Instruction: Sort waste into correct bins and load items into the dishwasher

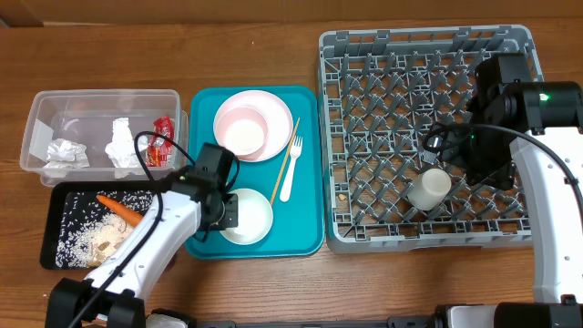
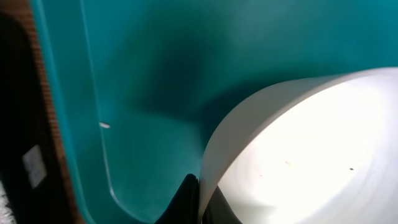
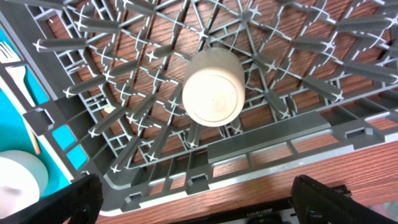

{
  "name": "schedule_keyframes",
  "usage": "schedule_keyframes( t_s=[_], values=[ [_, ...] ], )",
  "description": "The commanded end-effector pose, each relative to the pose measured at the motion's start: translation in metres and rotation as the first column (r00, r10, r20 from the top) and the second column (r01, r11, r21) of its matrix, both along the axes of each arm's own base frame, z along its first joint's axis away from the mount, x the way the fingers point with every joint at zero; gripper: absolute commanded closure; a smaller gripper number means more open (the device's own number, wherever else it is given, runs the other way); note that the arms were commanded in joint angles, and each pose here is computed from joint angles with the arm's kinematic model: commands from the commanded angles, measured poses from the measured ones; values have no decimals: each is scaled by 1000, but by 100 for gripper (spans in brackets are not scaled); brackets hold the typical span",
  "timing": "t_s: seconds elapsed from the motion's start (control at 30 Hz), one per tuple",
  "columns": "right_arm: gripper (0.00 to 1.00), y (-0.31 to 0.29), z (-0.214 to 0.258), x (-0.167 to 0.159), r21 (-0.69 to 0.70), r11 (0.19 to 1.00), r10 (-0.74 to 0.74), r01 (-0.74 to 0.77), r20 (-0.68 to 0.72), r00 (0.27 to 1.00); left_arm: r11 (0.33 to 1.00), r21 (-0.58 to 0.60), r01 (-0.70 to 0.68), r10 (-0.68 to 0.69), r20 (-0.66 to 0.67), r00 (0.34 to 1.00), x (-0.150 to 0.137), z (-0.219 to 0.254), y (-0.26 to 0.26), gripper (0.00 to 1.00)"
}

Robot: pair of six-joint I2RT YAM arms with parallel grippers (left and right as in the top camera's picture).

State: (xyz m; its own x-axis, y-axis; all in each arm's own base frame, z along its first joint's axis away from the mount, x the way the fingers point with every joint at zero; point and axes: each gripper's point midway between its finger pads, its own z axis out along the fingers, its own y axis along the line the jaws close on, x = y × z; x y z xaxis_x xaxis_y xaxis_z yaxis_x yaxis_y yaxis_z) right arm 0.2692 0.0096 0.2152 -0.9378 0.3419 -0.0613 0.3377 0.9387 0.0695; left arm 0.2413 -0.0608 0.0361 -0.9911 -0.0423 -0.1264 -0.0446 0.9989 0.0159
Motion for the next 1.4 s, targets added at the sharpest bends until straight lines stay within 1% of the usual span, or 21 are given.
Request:
schedule_keyframes(
  t_s=[0.0, 0.07, 0.13, 0.23, 0.3, 0.33, 0.4, 0.63, 0.8, 0.9, 1.03, 1.17, 1.3, 1.33, 1.37],
  values=[
    [0, 12, 7, 0, 68, 995, 65, -67, 35, 997, 999, -50, 8, -3, 96, 995, 27, 41, -11, 96],
    [0, 30, 10, -1, 154, 975, 154, -161, 56, 986, 996, -89, 17, -6, 123, 992, 35, 60, -19, 96],
    [0, 45, 12, -3, 210, 947, 230, -242, 80, 970, 990, -141, 32, -11, 148, 989, 41, 83, -29, 96],
    [0, 57, 13, -3, 213, 932, 278, -292, 94, 956, 978, -203, 53, -19, 164, 986, 45, 101, -41, 96],
    [0, 68, 13, -3, 211, 920, 314, -330, 105, 944, 961, -267, 75, -30, 168, 985, 46, 112, -53, 96],
    [0, 79, 14, -4, 209, 906, 352, -369, 114, 929, 946, -312, 90, -40, 165, 985, 45, 116, -61, 96],
    [0, 93, 14, -7, 208, 885, 400, -417, 120, 908, 929, -354, 106, -53, 157, 986, 42, 119, -70, 96],
    [0, 147, 17, -17, 194, 789, 555, -583, 184, 812, 920, -357, 162, -114, 152, 982, 32, 119, -88, 96],
    [0, 171, 20, -16, 193, 767, 571, -613, 231, 788, 912, -361, 196, -149, 154, 977, 26, 119, -102, 96],
    [0, 181, 21, -20, 191, 746, 594, -638, 243, 767, 916, -355, 187, -140, 154, 978, 25, 119, -105, 96],
    [0, 193, 22, -27, 200, 718, 621, -667, 250, 743, 912, -367, 180, -130, 158, 979, 25, 120, -110, 96],
    [0, 212, 23, -43, 218, 663, 669, -716, 255, 698, 908, -376, 183, -133, 156, 979, 25, 121, -112, 96],
    [0, 220, 23, -46, 215, 643, 685, -735, 268, 677, 899, -393, 193, -143, 153, 978, 22, 122, -117, 96],
    [6, 223, 23, -45, 216, 642, 685, -736, 270, 677, 898, -393, 196, -147, 153, 977, 22, 122, -118, 96],
    [9, 225, 22, -45, 220, 647, 679, -730, 268, 683, 898, -393, 200, -150, 153, 977, 21, 122, -119, 96]
  ],
)
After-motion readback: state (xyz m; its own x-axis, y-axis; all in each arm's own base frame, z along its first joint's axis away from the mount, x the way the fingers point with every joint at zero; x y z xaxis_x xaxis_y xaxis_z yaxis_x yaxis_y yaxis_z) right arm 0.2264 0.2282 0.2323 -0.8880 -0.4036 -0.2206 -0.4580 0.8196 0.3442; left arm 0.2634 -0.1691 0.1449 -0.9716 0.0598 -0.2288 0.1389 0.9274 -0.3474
